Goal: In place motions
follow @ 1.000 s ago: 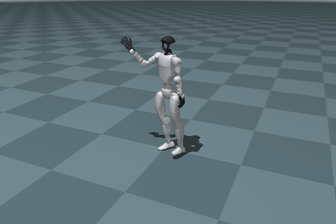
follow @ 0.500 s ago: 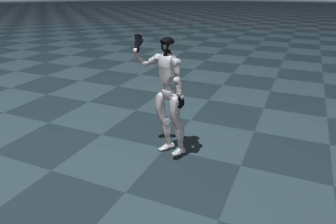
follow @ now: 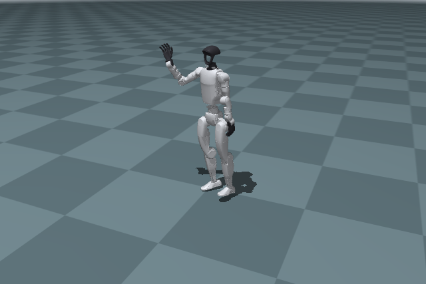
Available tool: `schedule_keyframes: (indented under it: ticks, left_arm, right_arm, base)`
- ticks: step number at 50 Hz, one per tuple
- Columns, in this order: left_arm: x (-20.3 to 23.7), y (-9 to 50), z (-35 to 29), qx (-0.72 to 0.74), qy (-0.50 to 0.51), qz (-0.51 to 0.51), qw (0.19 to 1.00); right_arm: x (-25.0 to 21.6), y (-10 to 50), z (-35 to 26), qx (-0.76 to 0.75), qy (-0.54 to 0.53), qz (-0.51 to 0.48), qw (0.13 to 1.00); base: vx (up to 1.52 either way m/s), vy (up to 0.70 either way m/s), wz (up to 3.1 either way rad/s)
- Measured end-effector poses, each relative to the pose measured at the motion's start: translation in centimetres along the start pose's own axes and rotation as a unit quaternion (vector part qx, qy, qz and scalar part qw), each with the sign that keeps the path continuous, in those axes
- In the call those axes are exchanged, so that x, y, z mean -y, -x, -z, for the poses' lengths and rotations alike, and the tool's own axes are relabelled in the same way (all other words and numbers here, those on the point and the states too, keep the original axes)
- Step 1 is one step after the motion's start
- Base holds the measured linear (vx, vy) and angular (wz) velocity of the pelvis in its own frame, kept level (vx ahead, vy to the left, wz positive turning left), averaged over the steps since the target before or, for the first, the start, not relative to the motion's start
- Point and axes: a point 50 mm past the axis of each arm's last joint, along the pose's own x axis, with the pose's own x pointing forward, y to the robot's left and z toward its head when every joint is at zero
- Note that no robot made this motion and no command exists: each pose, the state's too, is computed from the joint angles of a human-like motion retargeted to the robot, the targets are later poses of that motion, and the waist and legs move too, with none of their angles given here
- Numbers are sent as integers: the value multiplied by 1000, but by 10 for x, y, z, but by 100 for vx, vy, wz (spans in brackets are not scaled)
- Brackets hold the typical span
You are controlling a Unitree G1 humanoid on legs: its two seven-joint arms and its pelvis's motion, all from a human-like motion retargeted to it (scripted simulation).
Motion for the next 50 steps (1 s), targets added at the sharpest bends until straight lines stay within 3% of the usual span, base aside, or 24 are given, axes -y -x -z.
schedule_keyframes:
  ticks: [7, 12, 17, 23, 27, 30, 34, 38, 42, 43, 47, 50]
  left_arm:
    - [1, 1, -5, 10, -4, -6, 1000]
    - [-4, 4, -10, 8, -11, -26, 1000]
    - [-9, 7, -13, 15, -5, -27, 999]
    - [-1, 5, -13, 27, 38, 1, 999]
    - [7, 1, -13, 32, 42, 20, 998]
    - [9, 0, -11, 27, 25, 20, 999]
    - [6, -3, -2, 5, -4, -9, 1000]
    - [2, -3, 6, -25, -30, -33, 999]
    - [3, -6, 13, -39, -36, -36, 998]
    - [5, -7, 16, -40, -34, -29, 998]
    - [13, -11, 25, -50, -32, 11, 998]
    - [20, -13, 25, -56, -42, 26, 997]
  right_arm:
    - [20, -1, -68, 338, 43, 63, 938]
    - [29, 10, -70, 411, 90, 96, 902]
    - [32, 42, -18, 284, 116, 46, 951]
    - [42, 148, 85, -138, 170, -131, 967]
    - [79, 271, 138, -445, 187, -329, 812]
    - [141, 377, 139, -664, 161, -487, 544]
    - [247, 468, 71, -780, 165, -594, 108]
    - [322, 493, -17, -757, 192, -607, -144]
    - [346, 516, -101, -786, 168, -555, -215]
    - [352, 516, -112, -801, 203, -522, -212]
    - [338, 523, -95, -903, 202, -376, -47]
    - [340, 513, -67, -910, 221, -351, -17]
  base:
    - [0, 0, 0]
    - [0, 0, 0]
    - [0, 0, 0]
    - [0, 0, 0]
    - [0, 0, 0]
    - [0, 0, 0]
    - [0, 0, 0]
    - [0, 0, 0]
    - [11, -2, -76]
    - [7, 1, -130]
    - [0, 5, 24]
    - [-4, 10, 49]
